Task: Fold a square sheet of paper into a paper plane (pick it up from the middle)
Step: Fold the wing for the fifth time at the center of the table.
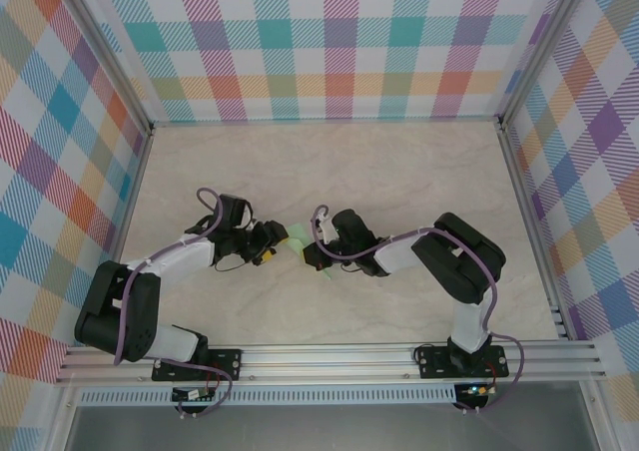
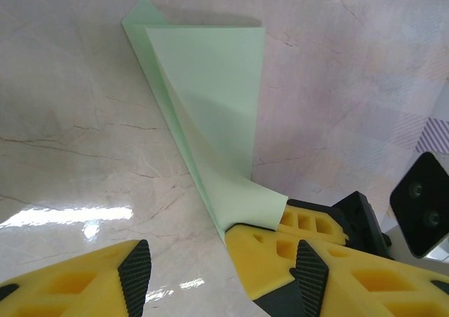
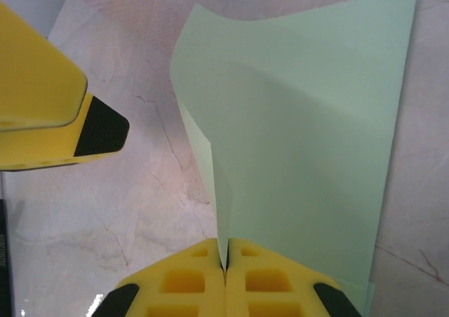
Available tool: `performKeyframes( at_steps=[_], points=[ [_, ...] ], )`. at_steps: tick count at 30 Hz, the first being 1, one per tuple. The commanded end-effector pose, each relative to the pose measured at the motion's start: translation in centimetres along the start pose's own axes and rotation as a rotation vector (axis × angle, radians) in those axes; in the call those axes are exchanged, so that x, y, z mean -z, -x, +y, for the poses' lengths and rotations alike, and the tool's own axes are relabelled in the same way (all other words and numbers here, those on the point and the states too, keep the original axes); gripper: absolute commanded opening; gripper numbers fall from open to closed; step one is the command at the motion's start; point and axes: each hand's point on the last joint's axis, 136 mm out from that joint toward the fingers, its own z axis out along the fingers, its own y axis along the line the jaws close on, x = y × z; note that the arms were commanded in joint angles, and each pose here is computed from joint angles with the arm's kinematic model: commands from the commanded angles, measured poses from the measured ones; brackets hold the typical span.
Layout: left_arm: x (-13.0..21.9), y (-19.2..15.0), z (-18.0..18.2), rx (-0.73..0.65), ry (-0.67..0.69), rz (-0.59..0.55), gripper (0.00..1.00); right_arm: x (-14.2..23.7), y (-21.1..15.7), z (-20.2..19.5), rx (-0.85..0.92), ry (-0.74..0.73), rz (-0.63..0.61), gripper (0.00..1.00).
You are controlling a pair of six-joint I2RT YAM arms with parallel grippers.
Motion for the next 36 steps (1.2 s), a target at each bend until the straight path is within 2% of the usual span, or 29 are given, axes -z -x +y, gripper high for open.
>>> performKeyframes(
  at_steps=[1,12,18,36],
  points=[
    [0.2,0.2,-0.9,-0.036,-0.052,-0.015,0.59,-0.1,1.2,1.0,-0.072,0.077,-0.007,0.0],
    [-0.8,-0.1,-1.2,-0.066,-0.078,0.0,0.57,-0.1,1.6,0.1,-0.267,0.13,0.028,0.0],
    [-1.7,-0.4,-1.5,-0.083,-0.095,0.013,0.51,-0.1,1.5,-0.4,-0.357,0.152,0.045,0.0],
    [-3.8,-0.4,-2.4,-0.134,-0.12,0.041,0.36,0.0,1.3,-1.6,-0.454,0.158,0.047,0.0]
  ],
)
